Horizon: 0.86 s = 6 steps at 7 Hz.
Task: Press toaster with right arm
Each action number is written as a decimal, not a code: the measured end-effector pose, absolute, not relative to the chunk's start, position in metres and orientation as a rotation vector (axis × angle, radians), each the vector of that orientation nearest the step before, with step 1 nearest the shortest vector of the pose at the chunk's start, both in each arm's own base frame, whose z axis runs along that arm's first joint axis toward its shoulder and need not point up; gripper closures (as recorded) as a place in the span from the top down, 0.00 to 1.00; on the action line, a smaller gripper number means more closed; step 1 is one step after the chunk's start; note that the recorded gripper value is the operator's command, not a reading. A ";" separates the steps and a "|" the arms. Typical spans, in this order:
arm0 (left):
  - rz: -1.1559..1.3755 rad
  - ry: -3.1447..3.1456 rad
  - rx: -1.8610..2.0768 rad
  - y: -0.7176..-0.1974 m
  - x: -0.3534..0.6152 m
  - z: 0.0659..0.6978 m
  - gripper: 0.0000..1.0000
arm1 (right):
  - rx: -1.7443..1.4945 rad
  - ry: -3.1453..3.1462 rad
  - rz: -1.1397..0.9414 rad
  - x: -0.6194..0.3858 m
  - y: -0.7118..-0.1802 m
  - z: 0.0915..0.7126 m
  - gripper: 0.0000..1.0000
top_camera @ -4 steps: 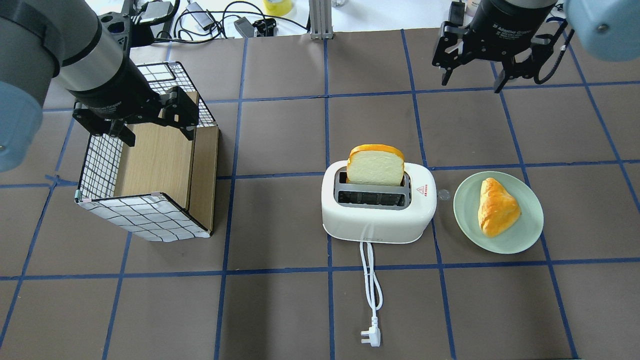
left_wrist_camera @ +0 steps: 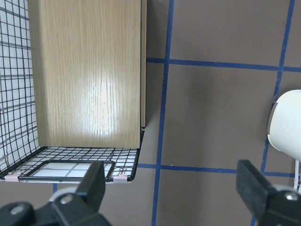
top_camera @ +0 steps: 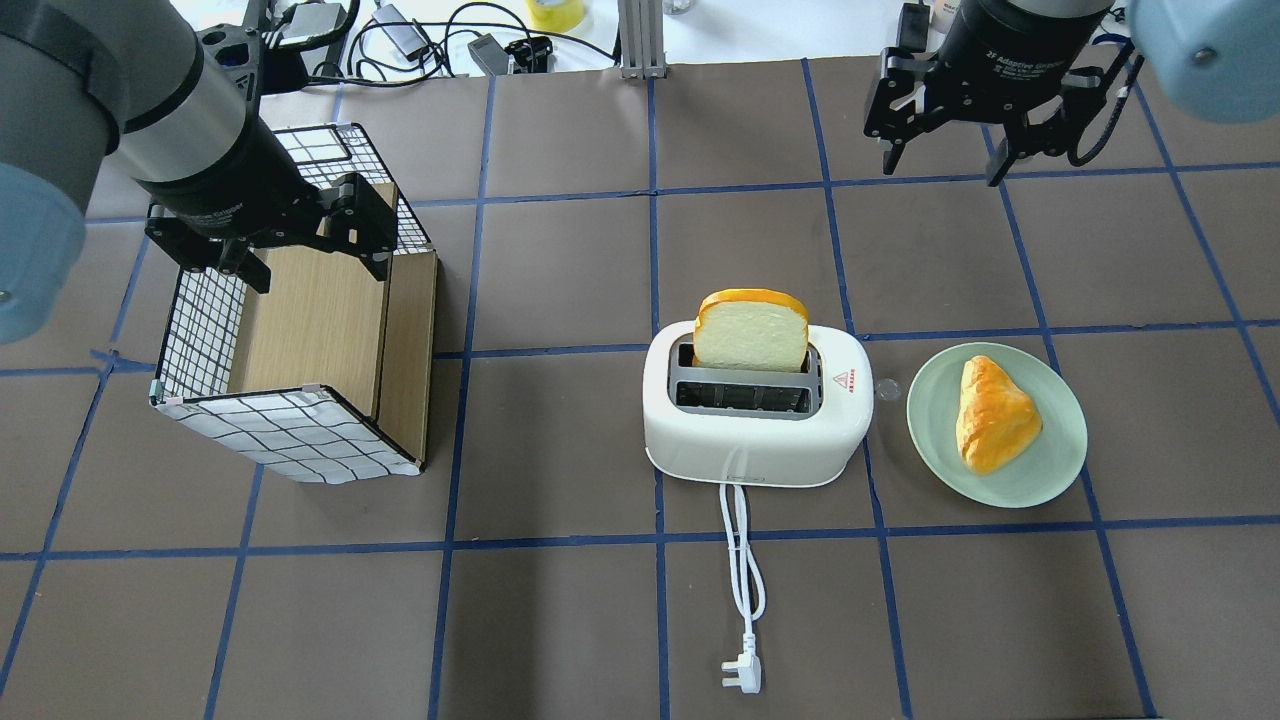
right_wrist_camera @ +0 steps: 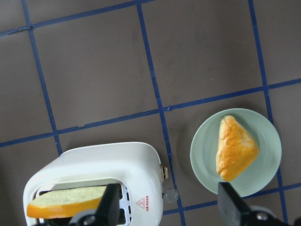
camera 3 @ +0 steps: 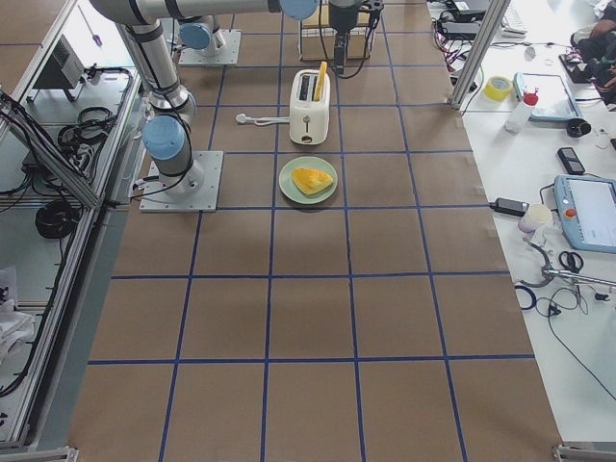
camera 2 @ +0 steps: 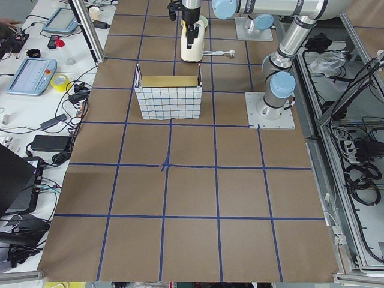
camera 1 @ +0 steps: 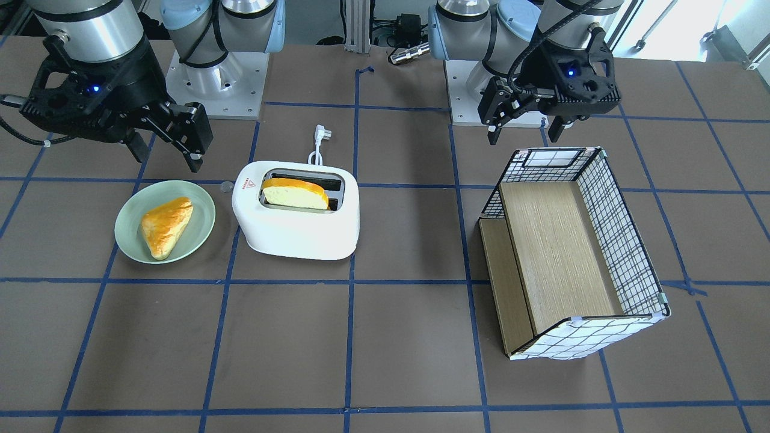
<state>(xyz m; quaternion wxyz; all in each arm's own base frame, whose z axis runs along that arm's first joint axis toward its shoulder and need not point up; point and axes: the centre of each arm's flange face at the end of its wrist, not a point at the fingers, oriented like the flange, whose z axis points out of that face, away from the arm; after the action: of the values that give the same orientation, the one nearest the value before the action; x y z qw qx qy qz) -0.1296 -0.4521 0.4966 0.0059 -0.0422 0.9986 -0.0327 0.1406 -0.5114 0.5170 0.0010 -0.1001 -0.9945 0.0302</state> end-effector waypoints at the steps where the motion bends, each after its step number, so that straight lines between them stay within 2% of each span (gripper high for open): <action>1: -0.102 3.125 -0.132 -0.452 -0.130 0.497 1.00 | -0.314 -3.125 0.055 0.141 -0.509 0.514 0.07; 2: -0.102 3.125 -0.132 -0.452 -0.130 0.497 1.00 | -0.312 -3.140 -0.005 0.140 -0.507 0.509 0.00; 6: -0.103 3.125 -0.132 -0.452 -0.130 0.497 1.00 | -0.209 -3.278 -0.267 0.116 -0.507 0.462 0.00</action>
<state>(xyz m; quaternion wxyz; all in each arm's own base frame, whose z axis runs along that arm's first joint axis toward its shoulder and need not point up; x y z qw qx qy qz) -0.1296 -0.4520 0.4966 0.0059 -0.0422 0.9986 -0.0328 0.1164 -0.5070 0.4616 -0.0767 -0.0632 -0.9918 -0.0806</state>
